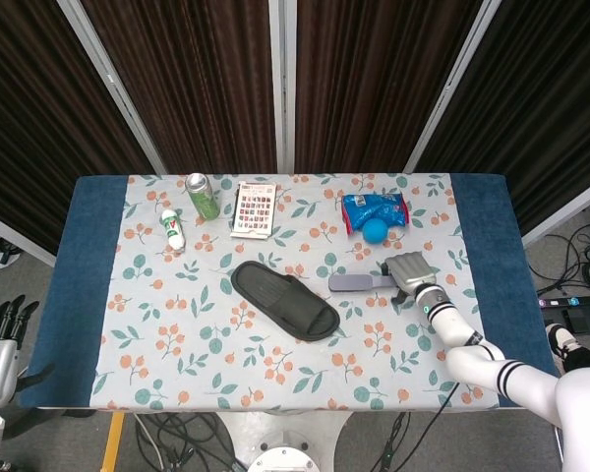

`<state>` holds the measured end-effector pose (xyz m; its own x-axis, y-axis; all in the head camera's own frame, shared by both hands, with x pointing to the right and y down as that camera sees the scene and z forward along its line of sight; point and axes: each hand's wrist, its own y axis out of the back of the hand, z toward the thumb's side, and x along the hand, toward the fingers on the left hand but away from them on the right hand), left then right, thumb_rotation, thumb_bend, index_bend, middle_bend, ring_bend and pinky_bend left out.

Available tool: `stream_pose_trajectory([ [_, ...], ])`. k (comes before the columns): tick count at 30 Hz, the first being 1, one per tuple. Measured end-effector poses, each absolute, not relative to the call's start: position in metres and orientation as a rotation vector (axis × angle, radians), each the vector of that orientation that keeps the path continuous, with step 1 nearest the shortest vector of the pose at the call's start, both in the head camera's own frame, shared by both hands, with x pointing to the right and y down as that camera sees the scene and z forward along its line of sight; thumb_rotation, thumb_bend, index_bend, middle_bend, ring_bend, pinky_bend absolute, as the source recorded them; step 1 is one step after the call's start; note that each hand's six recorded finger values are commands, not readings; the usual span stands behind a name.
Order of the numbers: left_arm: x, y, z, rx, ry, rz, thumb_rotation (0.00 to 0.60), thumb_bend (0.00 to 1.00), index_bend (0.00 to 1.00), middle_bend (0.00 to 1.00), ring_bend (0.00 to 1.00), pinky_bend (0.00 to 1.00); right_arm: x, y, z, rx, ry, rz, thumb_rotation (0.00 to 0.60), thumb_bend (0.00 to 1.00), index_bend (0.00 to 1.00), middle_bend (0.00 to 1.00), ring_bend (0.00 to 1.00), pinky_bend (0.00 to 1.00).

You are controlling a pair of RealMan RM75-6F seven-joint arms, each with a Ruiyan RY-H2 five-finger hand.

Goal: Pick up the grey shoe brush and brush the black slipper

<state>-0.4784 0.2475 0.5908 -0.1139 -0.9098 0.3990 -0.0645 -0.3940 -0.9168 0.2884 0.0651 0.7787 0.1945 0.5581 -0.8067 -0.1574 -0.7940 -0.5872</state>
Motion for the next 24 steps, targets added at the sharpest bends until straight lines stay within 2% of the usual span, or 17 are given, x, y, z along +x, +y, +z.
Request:
stream_pose_trajectory([
  [6, -0.479, 0.248, 0.589, -1.483, 1.128, -1.583, 0.600, 0.16, 0.16, 0.15, 0.06, 0.13, 0.286, 0.066, 0.780, -1.987, -0.412, 1.668, 0.600, 0.00, 0.66, 0.70, 0.64, 0.77],
  [16, -0.478, 0.247, 0.589, -1.499, 1.137, -1.577, 0.600, 0.16, 0.16, 0.14, 0.06, 0.13, 0.284, 0.062, 0.777, -2.040, -0.417, 1.675, 0.600, 0.01, 0.70, 0.74, 0.68, 0.82],
  [20, -0.478, 0.247, 0.589, -1.501, 1.141, -1.577, 0.600, 0.16, 0.16, 0.14, 0.06, 0.13, 0.280, 0.060, 0.777, -2.041, -0.408, 1.669, 0.600, 0.03, 0.75, 0.79, 0.74, 0.88],
  [24, -0.479, 0.248, 0.590, -1.504, 1.147, -1.580, 0.600, 0.16, 0.16, 0.14, 0.06, 0.13, 0.277, 0.059, 0.779, -2.028, -0.394, 1.665, 0.600, 0.12, 0.83, 0.81, 0.79, 0.93],
])
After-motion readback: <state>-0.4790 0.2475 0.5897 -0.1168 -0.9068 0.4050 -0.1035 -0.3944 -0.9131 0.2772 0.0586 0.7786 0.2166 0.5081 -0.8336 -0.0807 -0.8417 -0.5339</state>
